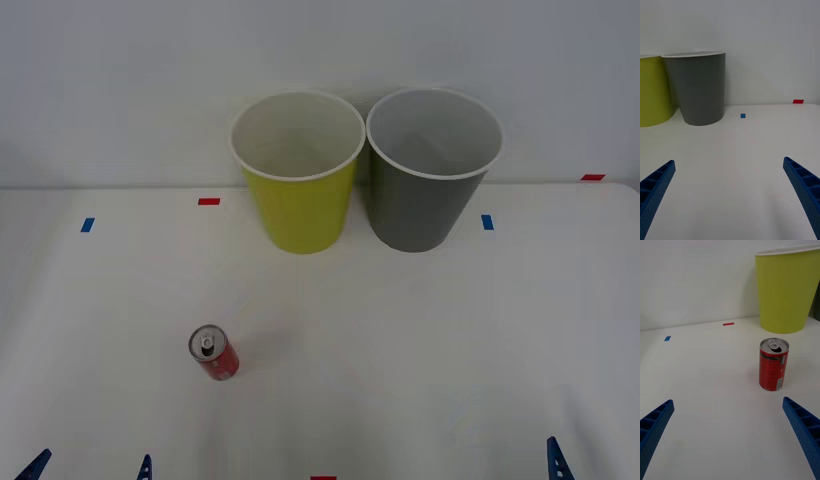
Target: Put cans in the gray bin and PET bottles in the light green bin.
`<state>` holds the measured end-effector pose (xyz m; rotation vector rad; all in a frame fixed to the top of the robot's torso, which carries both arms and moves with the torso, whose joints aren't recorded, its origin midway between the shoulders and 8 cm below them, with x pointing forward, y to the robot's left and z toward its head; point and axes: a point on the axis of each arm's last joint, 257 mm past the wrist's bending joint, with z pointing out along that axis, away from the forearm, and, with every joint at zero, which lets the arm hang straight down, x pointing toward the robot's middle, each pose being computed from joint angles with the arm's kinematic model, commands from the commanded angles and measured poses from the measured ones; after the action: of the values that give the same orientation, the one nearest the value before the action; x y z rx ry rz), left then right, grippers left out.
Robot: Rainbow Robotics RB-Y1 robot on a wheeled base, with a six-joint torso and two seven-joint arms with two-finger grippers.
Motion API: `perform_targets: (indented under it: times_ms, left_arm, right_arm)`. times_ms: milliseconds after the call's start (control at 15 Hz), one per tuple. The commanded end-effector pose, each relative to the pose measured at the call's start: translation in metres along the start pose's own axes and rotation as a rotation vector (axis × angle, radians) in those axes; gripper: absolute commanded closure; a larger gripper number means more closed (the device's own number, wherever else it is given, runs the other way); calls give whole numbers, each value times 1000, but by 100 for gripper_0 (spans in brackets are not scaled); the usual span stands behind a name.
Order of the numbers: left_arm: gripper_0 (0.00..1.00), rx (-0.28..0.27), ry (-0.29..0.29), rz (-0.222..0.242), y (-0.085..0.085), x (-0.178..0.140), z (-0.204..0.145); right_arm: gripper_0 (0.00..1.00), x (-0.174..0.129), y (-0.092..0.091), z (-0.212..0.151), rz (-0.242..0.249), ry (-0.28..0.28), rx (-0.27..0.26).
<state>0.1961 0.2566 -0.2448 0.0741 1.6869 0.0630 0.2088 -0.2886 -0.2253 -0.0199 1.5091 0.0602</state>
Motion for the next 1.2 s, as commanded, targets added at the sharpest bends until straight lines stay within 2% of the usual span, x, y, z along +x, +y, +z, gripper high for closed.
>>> perform_targets:
  times_ms: [67, 867, 933, 1000, 1200]
  left_arm:
    - [0, 0, 0, 0, 0, 0, 0]
    - [0, 0, 0, 0, 0, 0, 0]
    - [0, 12, 32, 5, -1, 17, 0]
    - [0, 29, 13, 25, 0, 15, -1]
    - [0, 153, -40, 90, -2, 2, 9]
  right_arm:
    - [0, 0, 0, 0, 0, 0, 0]
    - [0, 0, 0, 0, 0, 0, 0]
    - [0, 0, 0, 0, 0, 0, 0]
    - [0, 0, 0, 0, 0, 0, 0]
    - [0, 0, 0, 0, 0, 0, 0]
